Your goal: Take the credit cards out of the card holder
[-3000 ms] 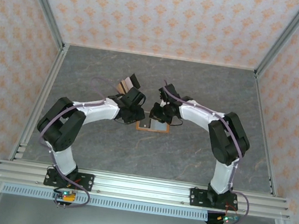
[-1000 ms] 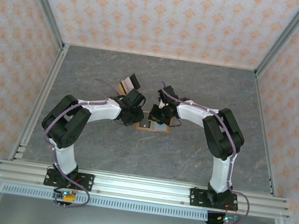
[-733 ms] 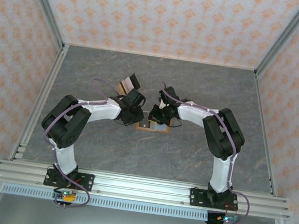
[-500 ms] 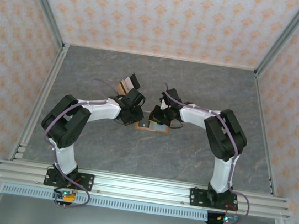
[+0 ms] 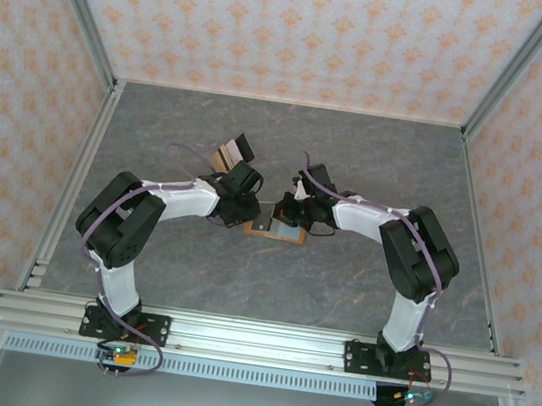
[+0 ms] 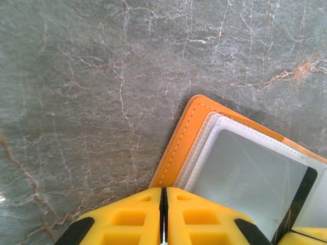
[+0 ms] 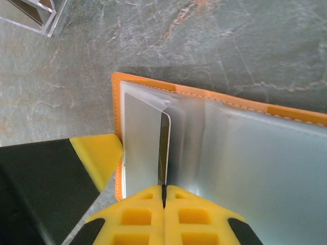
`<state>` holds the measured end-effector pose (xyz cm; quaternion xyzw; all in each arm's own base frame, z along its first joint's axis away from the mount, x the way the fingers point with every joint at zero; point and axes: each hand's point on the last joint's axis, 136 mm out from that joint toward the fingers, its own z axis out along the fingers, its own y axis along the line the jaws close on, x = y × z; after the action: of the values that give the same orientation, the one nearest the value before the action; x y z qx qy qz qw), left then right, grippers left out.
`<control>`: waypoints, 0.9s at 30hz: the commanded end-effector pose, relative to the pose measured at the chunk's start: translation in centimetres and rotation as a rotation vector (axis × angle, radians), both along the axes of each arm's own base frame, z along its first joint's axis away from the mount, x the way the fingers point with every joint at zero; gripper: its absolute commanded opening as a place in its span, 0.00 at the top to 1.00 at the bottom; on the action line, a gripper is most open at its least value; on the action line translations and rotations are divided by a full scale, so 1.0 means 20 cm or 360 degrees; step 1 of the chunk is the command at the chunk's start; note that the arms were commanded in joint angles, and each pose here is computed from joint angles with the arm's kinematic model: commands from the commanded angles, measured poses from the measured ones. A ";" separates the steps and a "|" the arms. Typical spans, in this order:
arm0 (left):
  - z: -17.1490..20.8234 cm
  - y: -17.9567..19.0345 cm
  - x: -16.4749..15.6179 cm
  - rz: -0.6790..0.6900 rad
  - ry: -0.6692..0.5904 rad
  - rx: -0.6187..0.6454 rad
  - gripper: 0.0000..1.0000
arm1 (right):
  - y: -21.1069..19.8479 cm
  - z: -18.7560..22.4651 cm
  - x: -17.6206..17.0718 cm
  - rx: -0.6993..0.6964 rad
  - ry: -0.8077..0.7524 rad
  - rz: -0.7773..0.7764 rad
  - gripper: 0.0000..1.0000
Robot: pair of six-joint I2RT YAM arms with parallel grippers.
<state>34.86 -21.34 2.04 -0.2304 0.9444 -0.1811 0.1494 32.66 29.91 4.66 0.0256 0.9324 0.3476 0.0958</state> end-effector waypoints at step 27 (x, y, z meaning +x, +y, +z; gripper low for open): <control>0.14 -0.13 0.03 -0.0186 -0.0089 -0.0035 0.86 | -0.13 -0.02 0.01 -0.0099 -0.0084 -0.0144 1.00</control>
<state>35.22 -23.24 4.82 -0.1864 0.9460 -0.2079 0.1647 32.39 27.33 3.58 0.0498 0.9432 0.3040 0.1242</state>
